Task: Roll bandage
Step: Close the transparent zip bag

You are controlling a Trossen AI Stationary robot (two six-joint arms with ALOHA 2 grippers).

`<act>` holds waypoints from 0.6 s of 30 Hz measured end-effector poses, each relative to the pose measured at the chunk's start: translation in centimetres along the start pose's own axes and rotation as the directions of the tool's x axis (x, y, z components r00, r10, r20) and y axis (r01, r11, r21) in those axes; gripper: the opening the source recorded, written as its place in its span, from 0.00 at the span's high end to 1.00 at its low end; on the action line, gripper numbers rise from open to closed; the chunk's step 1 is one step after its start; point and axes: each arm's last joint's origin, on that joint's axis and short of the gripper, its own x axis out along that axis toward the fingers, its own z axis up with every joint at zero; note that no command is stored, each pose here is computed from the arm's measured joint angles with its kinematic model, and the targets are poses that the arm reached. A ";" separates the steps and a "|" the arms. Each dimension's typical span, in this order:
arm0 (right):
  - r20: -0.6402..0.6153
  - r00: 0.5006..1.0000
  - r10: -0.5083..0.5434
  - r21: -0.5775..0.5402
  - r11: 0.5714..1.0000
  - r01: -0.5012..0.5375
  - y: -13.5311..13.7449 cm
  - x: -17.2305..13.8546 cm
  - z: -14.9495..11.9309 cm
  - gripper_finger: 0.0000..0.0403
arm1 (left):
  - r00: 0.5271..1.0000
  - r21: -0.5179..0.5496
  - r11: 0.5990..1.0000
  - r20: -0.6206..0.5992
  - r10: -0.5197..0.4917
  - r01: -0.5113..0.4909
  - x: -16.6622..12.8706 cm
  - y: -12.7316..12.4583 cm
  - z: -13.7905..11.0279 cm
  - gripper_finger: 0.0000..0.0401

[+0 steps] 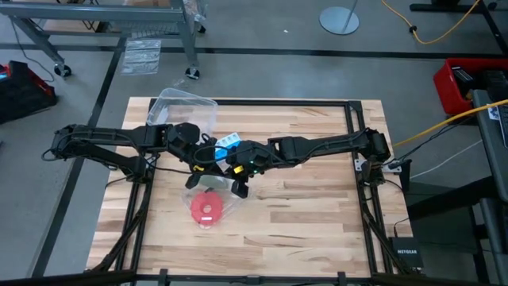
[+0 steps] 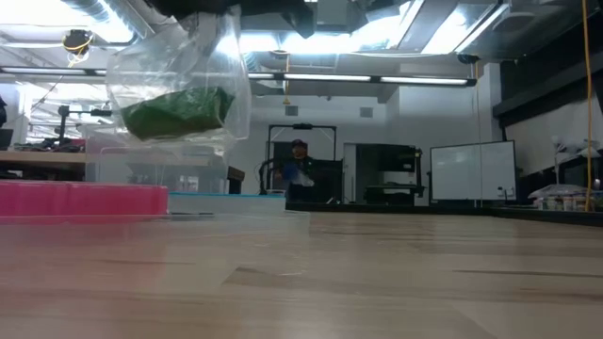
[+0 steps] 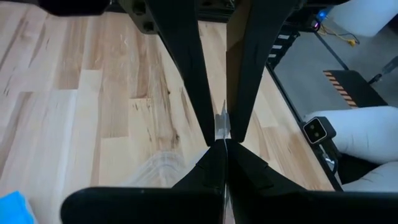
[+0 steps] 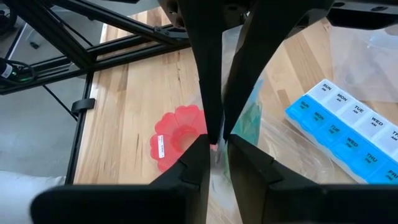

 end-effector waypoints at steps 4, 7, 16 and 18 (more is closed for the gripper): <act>-0.002 1.000 0.004 0.000 1.000 -0.004 0.0 0.0 0.0 0.85 | 1.000 0.001 1.000 0.002 0.000 0.000 0.0 0.0 0.0 1.00; -0.005 1.000 0.004 0.000 1.000 -0.004 0.0 0.0 0.0 0.85 | 1.000 -0.007 1.000 0.003 0.000 0.000 0.0 0.0 0.0 1.00; -0.044 0.999 0.012 0.003 1.000 -0.011 0.0 0.0 -0.4 0.93 | 1.000 -0.011 1.000 0.009 0.001 -0.001 0.0 0.0 0.1 1.00; -0.044 0.999 0.012 0.003 1.000 -0.011 0.0 0.0 -0.4 0.95 | 1.000 -0.012 1.000 0.008 0.001 -0.001 0.0 0.0 0.1 1.00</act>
